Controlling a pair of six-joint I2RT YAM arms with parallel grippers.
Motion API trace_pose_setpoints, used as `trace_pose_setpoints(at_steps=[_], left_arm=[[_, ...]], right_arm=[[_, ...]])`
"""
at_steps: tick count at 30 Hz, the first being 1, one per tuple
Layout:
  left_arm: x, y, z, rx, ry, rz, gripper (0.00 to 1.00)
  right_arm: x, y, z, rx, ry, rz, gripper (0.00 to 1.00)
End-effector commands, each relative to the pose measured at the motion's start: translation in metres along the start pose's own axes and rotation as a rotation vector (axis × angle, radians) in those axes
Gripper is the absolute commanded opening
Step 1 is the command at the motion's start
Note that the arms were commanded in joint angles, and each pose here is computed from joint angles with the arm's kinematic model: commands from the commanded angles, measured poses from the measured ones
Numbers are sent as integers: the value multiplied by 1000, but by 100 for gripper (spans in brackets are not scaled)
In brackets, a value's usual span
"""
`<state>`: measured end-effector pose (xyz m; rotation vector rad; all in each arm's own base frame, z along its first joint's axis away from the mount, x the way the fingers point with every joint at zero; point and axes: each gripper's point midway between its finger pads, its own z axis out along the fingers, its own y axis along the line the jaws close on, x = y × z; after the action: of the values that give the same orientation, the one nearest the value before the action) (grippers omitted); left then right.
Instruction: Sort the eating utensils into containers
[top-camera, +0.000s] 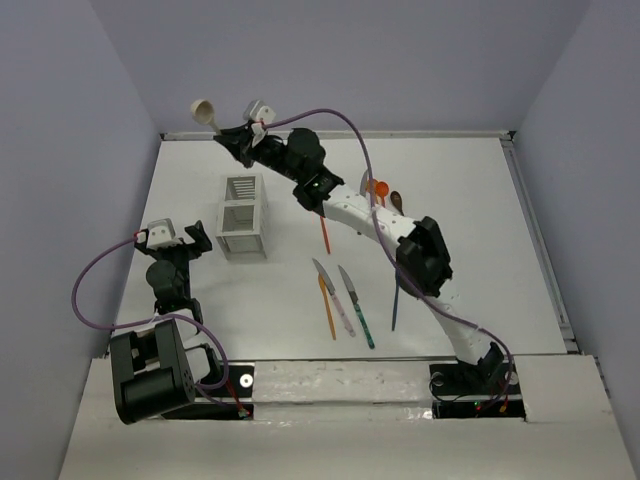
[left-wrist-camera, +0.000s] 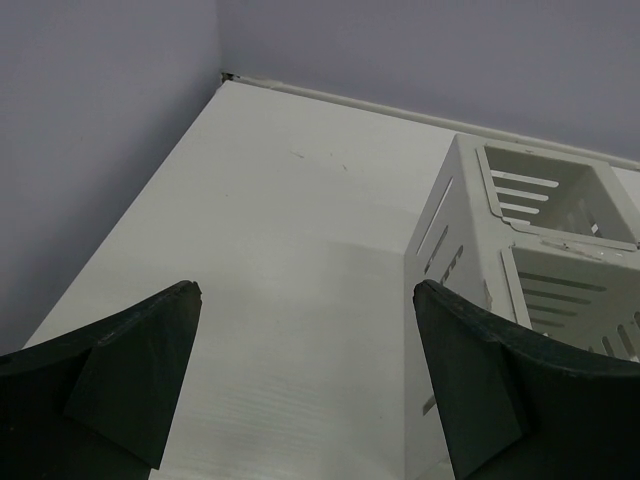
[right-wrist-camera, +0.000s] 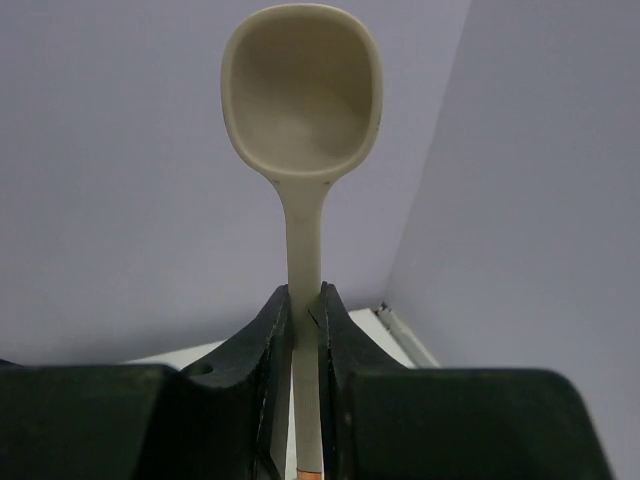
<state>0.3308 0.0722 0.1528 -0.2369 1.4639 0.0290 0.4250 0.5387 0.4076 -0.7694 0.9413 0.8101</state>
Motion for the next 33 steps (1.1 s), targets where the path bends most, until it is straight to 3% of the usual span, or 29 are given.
trace_pose_setpoints(at_steps=[1,4,14,18,23,27,28,29,30,33], left_arm=[[-38,0,6,3,-140,27,99],[-37,0,6,4,-137,27,99],[-36,-7,2,40,-142,37,99],[-62,-12,-5,59,-236,48,99],[-87,-14,3,54,-188,109,99],[-129,-21,3,74,-183,223,99],[-121,-19,1,74,-119,237,99],[-144,-20,-2,61,-153,284,99],[-132,-16,-5,50,-81,289,99],[-136,-11,-14,27,-31,349,99]], right_arm=[[19,9,19,-55,-97,-8,0],[25,6,24,-41,-133,-17,0],[128,17,4,-25,43,31,0],[149,22,-7,-26,92,59,0],[156,24,-17,-12,108,69,0],[156,25,-21,-16,115,76,0],[153,25,-20,-14,109,74,1],[156,26,-22,-15,117,76,6],[153,25,-22,-17,114,72,13],[153,25,-24,-14,117,67,30]])
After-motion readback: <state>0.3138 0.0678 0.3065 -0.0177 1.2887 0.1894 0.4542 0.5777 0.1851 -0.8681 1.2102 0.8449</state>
